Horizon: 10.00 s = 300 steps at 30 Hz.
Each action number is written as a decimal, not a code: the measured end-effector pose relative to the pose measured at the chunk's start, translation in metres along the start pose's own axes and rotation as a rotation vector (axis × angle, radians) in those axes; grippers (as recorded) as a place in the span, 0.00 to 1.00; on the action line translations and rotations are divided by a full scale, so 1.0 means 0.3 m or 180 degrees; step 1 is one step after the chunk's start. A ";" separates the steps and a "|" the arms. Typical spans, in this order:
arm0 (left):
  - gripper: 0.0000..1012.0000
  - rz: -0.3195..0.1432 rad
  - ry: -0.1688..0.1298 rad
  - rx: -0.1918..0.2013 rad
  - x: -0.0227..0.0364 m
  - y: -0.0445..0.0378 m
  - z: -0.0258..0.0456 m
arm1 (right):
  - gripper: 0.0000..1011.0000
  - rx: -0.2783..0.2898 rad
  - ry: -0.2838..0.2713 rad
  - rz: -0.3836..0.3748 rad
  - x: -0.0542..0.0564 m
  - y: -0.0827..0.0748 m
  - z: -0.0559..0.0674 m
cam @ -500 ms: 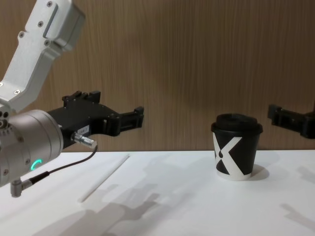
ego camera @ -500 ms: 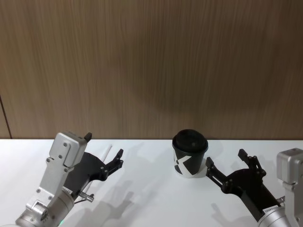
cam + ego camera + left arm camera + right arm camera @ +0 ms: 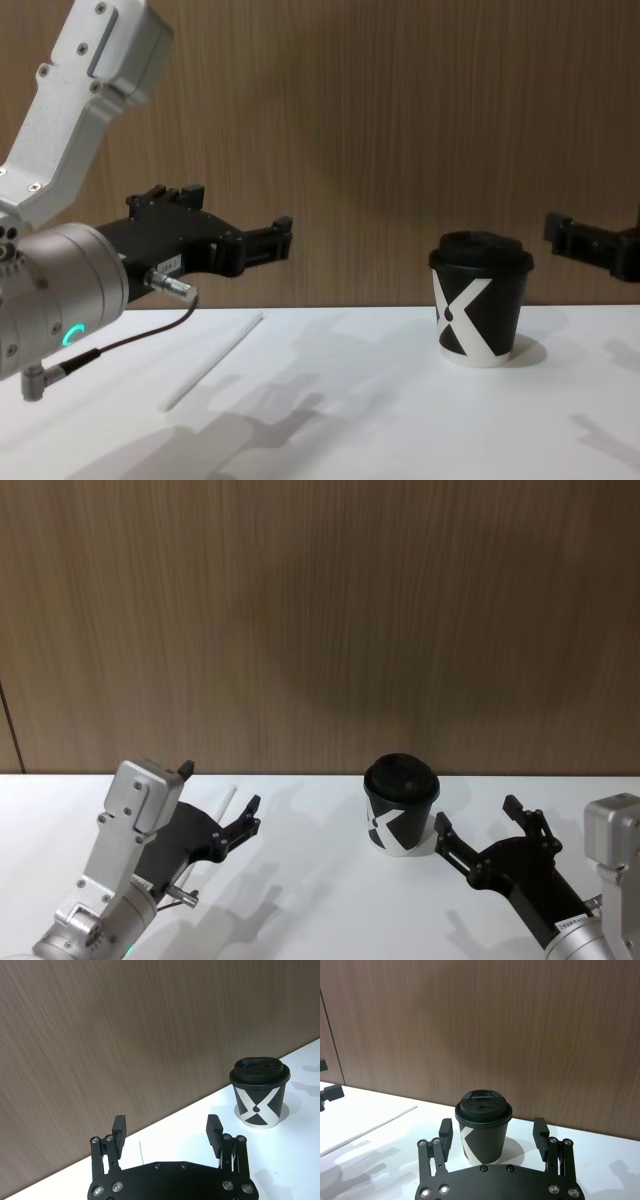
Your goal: Pick up the straw with one hand, pass it to the other hand, and insert it into the cup.
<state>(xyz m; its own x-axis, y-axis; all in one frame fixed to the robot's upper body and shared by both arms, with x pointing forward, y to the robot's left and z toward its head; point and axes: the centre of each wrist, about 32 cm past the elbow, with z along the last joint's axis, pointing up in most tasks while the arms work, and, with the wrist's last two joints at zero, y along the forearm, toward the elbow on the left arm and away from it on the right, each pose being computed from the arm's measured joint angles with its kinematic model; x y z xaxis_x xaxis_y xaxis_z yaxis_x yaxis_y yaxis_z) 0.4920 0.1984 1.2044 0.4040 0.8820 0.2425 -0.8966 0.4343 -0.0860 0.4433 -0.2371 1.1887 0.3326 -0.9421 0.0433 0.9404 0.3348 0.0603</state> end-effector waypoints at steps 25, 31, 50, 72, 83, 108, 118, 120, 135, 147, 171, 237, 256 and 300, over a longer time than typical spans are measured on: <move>0.99 0.0000 0.0000 0.0000 0.000 0.000 0.000 | 0.99 0.0000 0.0000 0.0000 0.000 0.000 0.000; 0.99 0.0000 0.0000 0.0000 0.000 0.000 0.000 | 0.99 0.0000 0.0000 0.0000 0.000 0.000 0.000; 0.99 0.0131 0.0138 0.0242 -0.025 0.004 0.027 | 0.99 0.0000 0.0000 0.0000 0.000 0.000 0.000; 0.99 0.0214 0.0245 0.0585 0.060 0.111 0.030 | 0.99 0.0000 0.0000 0.0000 0.000 0.000 0.000; 0.99 0.0108 0.0363 0.0814 0.116 0.132 0.053 | 0.99 0.0000 0.0000 0.0000 0.000 0.000 0.000; 0.99 0.0108 0.0719 0.1445 0.178 0.091 0.129 | 0.99 0.0000 0.0000 0.0000 0.000 0.000 0.000; 0.99 0.0095 0.0781 0.1585 0.172 0.065 0.133 | 0.99 0.0000 0.0000 0.0000 0.000 0.000 0.000; 0.99 0.0094 0.0790 0.1610 0.169 0.059 0.132 | 0.99 0.0000 0.0000 0.0000 0.000 0.000 0.000; 0.99 0.0115 0.0764 0.1750 0.151 0.028 0.123 | 0.99 0.0000 0.0000 0.0000 0.000 0.000 0.000; 0.99 0.0141 0.0743 0.1838 0.132 0.012 0.102 | 0.99 0.0000 0.0000 0.0000 0.000 0.000 0.000; 0.99 0.0198 0.0669 0.1905 0.110 -0.011 0.065 | 0.99 0.0000 0.0000 0.0000 0.000 0.000 0.000; 0.60 0.0265 0.0816 0.2064 0.105 -0.041 0.020 | 0.99 0.0000 0.0000 0.0000 0.000 0.000 0.000; 0.47 0.0265 0.0819 0.2071 0.105 -0.042 0.019 | 0.99 0.0000 0.0000 0.0000 0.000 0.000 0.000; 0.07 0.0267 0.0817 0.2075 0.105 -0.041 0.019 | 0.99 0.0000 0.0000 0.0000 0.000 0.000 0.000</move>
<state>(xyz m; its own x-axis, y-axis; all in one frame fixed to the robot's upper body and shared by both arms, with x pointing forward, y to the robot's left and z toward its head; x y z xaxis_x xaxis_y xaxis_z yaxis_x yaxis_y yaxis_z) 0.5148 0.2198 1.2186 0.2867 0.9579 0.0178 -0.8200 0.2357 0.5216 0.4433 -0.2371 1.1887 0.3326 -0.9421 0.0433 0.9404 0.3348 0.0604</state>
